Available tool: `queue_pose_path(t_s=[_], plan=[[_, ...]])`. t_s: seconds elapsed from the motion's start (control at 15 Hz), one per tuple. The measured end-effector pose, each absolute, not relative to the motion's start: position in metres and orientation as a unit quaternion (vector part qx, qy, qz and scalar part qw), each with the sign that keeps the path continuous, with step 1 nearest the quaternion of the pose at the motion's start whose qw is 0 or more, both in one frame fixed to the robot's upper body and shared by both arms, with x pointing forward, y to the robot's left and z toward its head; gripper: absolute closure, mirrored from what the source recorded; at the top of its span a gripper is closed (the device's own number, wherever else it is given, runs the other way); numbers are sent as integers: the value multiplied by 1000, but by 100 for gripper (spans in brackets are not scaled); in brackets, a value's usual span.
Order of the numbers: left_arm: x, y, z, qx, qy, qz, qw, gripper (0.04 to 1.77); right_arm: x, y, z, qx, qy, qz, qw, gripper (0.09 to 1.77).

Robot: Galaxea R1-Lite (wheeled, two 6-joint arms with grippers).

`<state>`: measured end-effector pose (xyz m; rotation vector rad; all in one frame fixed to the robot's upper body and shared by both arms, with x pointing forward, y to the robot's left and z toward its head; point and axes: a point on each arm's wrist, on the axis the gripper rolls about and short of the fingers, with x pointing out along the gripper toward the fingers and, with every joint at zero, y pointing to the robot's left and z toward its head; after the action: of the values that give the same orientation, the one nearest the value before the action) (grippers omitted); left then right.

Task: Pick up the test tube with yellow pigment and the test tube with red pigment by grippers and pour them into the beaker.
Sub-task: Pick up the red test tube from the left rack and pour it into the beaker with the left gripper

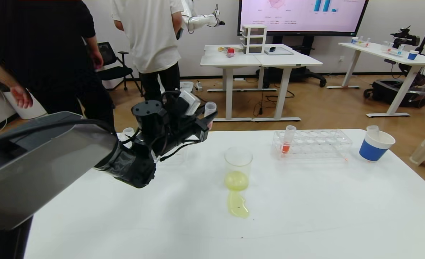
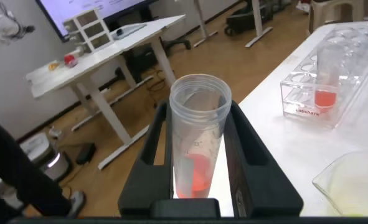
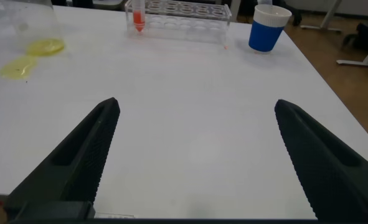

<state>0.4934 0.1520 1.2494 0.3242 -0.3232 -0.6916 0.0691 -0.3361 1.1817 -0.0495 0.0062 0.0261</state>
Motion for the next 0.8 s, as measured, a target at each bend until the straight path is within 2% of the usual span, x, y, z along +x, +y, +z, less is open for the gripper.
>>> queue_pose_path(t_s=[0.33,0.8], plan=[[511,129,1247,236,-235,-378,864,131,69,-336,1182,-25,3,13,1000,12],[517,125,1233,371,-330,-424,757,131,69,-336,1182,-25,3,13,1000,12]])
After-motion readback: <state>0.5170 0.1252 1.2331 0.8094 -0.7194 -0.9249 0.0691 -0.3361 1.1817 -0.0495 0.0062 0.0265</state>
